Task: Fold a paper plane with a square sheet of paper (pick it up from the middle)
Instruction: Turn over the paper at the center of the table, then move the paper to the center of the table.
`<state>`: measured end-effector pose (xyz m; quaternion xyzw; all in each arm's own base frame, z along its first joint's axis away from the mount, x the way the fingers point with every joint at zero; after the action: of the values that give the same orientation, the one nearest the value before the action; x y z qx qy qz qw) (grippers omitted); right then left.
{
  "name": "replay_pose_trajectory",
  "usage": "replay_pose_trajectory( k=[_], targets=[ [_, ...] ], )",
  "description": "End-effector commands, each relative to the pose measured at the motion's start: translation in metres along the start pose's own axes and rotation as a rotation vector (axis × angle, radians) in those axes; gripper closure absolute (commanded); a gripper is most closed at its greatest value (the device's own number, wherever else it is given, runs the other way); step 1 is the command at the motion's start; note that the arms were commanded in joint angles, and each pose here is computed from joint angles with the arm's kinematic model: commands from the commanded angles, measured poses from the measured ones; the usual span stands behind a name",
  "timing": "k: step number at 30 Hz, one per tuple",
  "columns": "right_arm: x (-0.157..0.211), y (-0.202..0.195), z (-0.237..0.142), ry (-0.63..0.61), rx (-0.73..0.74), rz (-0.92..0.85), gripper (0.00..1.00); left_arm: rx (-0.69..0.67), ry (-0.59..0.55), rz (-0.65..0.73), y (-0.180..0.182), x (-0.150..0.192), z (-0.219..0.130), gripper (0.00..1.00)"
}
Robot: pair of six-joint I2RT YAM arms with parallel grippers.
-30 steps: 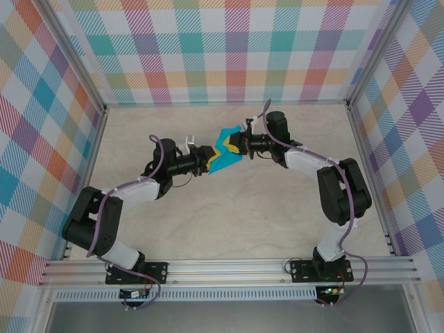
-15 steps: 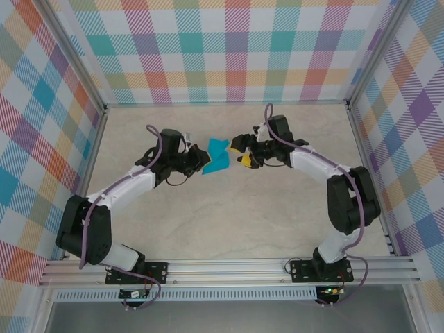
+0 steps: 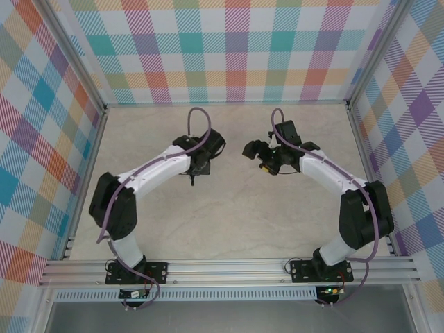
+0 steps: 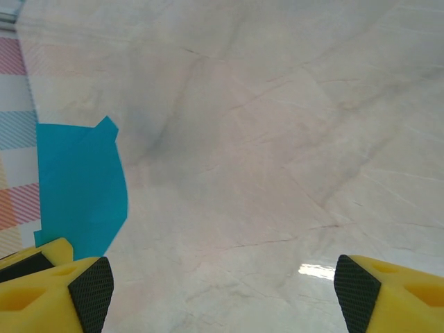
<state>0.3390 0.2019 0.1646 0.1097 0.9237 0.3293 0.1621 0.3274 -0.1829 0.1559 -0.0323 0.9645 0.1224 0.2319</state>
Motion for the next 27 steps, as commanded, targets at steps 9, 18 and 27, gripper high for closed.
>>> replay_pose_trajectory(
  k=[9,18,27],
  targets=[
    [0.007,-0.019,-0.007,-0.017,0.084,0.008,0.15,0.246,0.196,0.054,-0.080,0.031,0.019,0.58],
    [0.022,-0.002,0.010,0.011,0.019,-0.099,0.21,0.646,0.262,-0.181,-0.067,-0.001,-0.010,0.22],
    [0.086,0.064,0.084,0.176,-0.007,-0.345,0.55,0.522,0.209,-0.501,0.032,-0.010,0.018,0.11]
  ],
)
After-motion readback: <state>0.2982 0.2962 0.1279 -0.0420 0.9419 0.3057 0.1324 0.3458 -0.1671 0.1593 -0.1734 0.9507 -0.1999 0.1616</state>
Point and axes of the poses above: each hand's point on the last joint's axis, 136 mm out from that joint toward the fingers, its own z axis out along the fingers, its own y axis along the line the jaws close on, x = y × z, the point moved 3 cm from there along -z, back along the fingers, and after that the axes turned 4 degrees about -z, right-handed, at the moved point
